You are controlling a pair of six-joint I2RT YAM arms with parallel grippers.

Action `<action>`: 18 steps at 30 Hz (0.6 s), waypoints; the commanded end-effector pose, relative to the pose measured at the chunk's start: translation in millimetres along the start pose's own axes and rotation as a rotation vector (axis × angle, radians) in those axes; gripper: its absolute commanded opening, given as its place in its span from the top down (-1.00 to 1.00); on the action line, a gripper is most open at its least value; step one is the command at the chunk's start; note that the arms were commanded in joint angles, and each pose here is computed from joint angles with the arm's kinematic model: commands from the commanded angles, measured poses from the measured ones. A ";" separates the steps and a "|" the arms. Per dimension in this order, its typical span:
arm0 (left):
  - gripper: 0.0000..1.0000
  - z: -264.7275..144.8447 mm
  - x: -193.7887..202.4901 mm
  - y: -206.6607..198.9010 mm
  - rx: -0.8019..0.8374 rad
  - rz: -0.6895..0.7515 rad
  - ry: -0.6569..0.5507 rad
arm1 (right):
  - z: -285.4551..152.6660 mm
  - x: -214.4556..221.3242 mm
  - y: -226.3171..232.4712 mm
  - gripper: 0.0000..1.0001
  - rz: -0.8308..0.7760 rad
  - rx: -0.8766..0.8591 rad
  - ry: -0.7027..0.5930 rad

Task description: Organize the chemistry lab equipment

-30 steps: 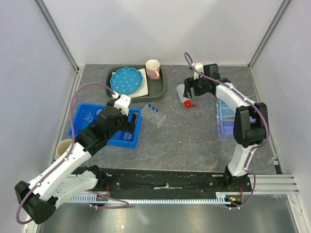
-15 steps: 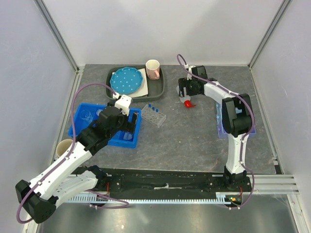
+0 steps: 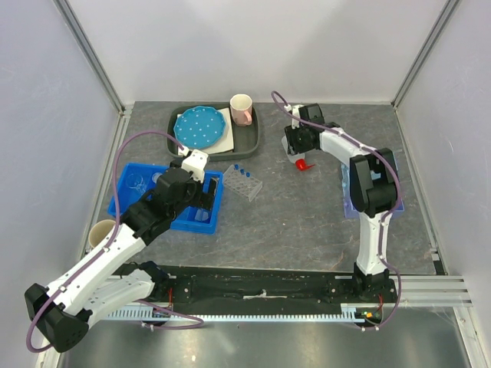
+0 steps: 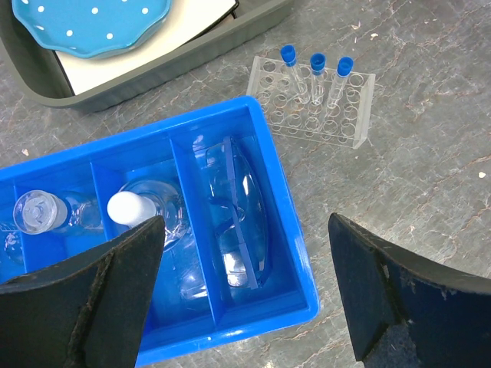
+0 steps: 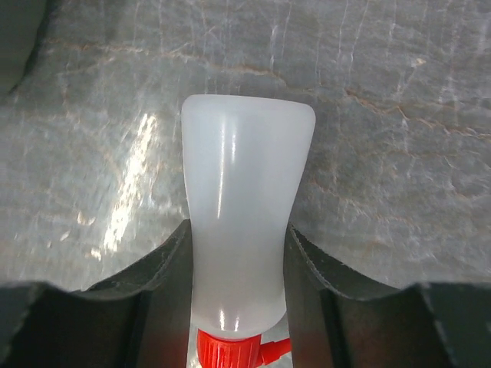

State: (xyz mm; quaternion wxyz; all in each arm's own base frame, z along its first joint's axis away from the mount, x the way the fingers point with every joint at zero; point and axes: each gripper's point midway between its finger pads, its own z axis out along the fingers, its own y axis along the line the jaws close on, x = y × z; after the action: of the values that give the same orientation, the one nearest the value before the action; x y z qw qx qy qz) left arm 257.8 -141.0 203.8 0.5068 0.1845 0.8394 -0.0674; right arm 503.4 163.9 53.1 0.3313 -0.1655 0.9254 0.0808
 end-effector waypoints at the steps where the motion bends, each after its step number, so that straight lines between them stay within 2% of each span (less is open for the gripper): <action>1: -0.86 -3.6 -15.6 4.9 -0.015 0.020 -0.065 | -87.1 -46.3 8.8 0.48 -0.156 -0.036 -0.117; 5: -0.86 -6.6 -18.2 4.1 -0.006 0.015 -0.078 | -143.6 -36.3 1.4 0.49 -0.316 -0.009 -0.061; 6: -0.86 -7.9 -19.7 4.1 -0.005 0.014 -0.084 | -155.3 -22.8 -1.0 0.49 -0.346 -0.004 -0.012; 8: -0.86 -10.1 -20.6 4.9 -0.006 0.012 -0.092 | -189.1 -17.9 -6.4 0.49 -0.469 0.015 -0.010; 11: -0.86 -12.7 -23.6 4.3 0.001 0.007 -0.105 | -233.5 9.9 -12.9 0.48 -0.616 0.012 0.060; 12: -0.86 -13.6 -24.8 4.2 0.003 0.006 -0.109 | -244.4 29.2 -14.9 0.49 -0.655 -0.006 0.127; 13: -0.86 -13.4 -24.5 3.3 0.007 0.004 -0.109 | -262.1 33.7 -18.3 0.48 -0.689 0.008 0.124; 16: -0.86 -13.8 -24.7 1.4 0.018 0.004 -0.110 | -289.3 73.2 -43.5 0.47 -0.845 0.062 0.242; 17: -0.86 -14.4 -25.6 1.2 0.020 0.002 -0.113 | -287.9 97.5 -56.6 0.46 -0.940 0.067 0.332; 18: -0.86 -14.1 -25.3 0.6 0.023 0.003 -0.112 | -299.4 107.2 -64.7 0.47 -0.978 0.097 0.347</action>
State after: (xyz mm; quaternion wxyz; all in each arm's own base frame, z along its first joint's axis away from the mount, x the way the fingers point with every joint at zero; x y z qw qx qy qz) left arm 253.3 -138.5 218.2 0.5273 0.1787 0.8269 -0.0786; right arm 330.5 62.4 249.4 0.3320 -0.4607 0.8197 -0.0750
